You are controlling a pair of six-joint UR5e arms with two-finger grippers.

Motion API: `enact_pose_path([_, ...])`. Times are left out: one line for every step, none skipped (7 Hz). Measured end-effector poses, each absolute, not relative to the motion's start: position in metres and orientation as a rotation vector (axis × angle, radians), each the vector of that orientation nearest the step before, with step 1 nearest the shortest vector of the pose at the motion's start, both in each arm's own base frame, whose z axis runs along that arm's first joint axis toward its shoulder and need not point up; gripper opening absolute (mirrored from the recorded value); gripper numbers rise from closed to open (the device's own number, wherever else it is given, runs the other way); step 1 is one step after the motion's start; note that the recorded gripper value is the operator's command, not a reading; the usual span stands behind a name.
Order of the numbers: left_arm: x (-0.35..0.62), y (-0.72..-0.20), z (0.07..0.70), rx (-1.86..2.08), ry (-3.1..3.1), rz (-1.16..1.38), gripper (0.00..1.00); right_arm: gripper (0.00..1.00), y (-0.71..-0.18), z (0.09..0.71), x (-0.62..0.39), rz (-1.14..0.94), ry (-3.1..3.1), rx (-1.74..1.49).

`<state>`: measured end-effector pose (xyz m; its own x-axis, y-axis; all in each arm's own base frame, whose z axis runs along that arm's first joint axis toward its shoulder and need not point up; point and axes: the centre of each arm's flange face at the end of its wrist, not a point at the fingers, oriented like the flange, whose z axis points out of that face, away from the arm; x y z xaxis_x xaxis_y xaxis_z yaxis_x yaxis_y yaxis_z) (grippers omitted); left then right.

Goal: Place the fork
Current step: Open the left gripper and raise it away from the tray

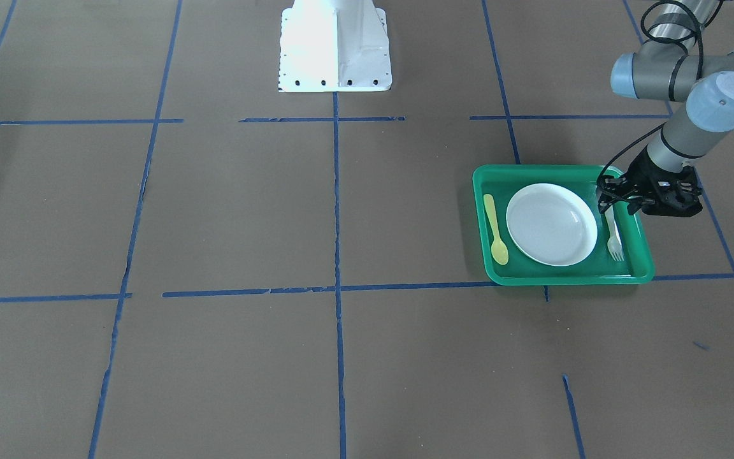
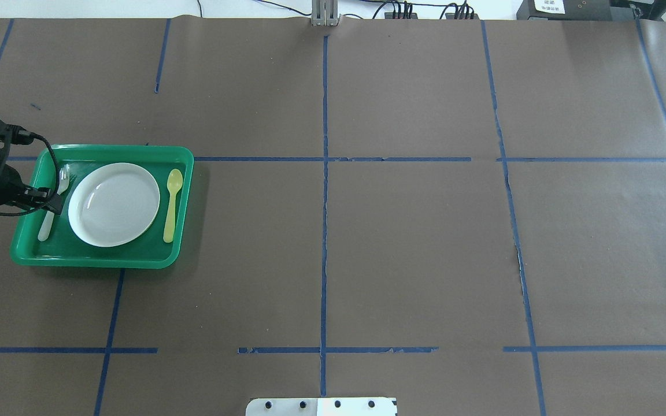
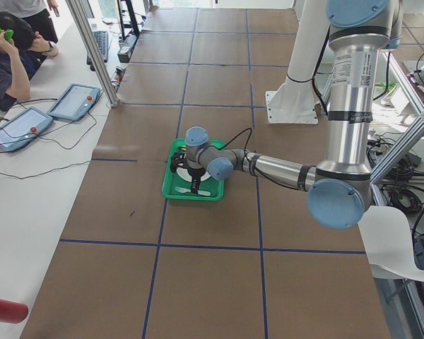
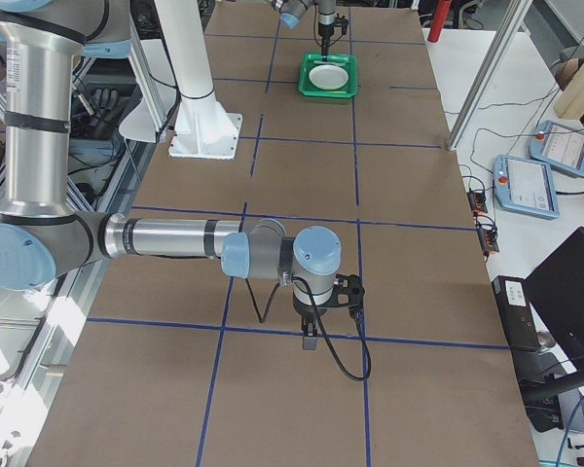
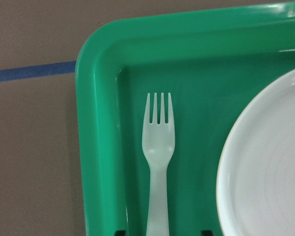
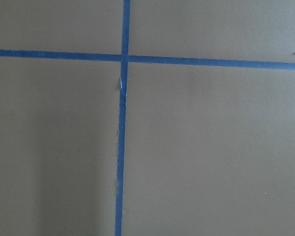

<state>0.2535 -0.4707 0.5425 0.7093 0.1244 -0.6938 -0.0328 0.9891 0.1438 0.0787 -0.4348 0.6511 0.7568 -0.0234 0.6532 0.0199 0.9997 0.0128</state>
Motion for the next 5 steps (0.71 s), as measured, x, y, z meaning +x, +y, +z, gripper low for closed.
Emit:
enact_pose_path([0.243,-0.473,0.523,0.154,0.797,0.082,1.0,1.0,-0.435,0.651,0.079,-0.024,-0.712,0.005])
enact_pose_path([0.213,-0.482,0.504,0.203,0.819,0.06,1.0,1.0,-0.435,0.651,0.079,-0.024,-0.712,0.005])
enact_pose_path([0.172,-0.496,0.491,0.28,0.824,0.068,1.0,1.0,-0.435,0.651,0.079,-0.023,-0.712,0.005])
enact_pose_path([0.127,-0.507,0.489,0.365,0.802,0.115,1.0,1.0,-0.435,0.651,0.079,-0.023,-0.712,0.005])
enact_pose_path([0.081,-0.515,0.499,0.413,0.775,0.151,1.0,1.0,-0.435,0.651,0.079,-0.024,-0.712,0.005])
